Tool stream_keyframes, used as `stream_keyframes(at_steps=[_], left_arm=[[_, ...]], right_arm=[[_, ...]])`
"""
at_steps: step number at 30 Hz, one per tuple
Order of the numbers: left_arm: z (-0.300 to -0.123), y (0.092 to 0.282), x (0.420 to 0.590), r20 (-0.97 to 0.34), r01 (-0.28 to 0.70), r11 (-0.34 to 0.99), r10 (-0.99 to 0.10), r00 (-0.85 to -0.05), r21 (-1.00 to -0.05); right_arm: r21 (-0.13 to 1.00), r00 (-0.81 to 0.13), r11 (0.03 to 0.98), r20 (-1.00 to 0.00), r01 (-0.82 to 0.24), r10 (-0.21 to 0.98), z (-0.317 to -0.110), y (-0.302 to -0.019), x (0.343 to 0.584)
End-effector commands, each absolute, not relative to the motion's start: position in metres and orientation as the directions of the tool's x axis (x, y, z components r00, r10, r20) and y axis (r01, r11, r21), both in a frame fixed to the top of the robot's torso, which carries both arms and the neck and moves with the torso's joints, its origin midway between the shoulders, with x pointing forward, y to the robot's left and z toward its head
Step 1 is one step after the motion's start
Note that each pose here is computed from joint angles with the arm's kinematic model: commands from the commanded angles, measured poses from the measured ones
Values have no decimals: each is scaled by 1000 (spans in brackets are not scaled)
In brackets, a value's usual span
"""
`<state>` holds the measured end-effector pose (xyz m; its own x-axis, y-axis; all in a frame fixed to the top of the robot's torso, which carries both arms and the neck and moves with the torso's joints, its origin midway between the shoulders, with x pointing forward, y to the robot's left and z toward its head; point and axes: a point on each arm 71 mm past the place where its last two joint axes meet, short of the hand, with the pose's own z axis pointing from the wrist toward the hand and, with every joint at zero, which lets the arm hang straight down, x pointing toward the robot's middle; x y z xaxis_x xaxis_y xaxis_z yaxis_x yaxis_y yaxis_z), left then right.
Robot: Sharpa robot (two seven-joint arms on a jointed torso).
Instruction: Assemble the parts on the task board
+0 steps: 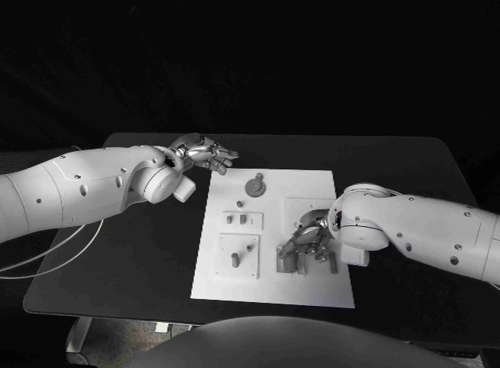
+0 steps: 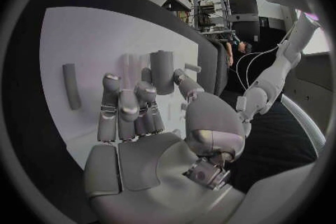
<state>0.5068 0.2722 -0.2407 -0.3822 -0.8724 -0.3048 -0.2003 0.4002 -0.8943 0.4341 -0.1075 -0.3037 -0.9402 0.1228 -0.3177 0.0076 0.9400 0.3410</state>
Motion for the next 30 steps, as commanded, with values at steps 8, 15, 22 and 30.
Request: stream_keyframes(at_steps=[8,15,22,30], left_arm=[[-239,270,507,-303,-194,402,-867,-396,-895],[-239,270,507,-308,-193,407,-864,-398,-893],[-239,270,507,-308,-194,407,-864,-398,-892],[-240,270,507,-309,-196,408,-864,-398,-892]], right_arm=[[325,-938,945,-334,-19,96,-307,-106,433],[312,-929,950,-358,-23,95,-310,-109,435],[315,-926,948,-366,-35,87,-311,-105,433],[318,-919,947,-384,-34,96,-310,-105,434]])
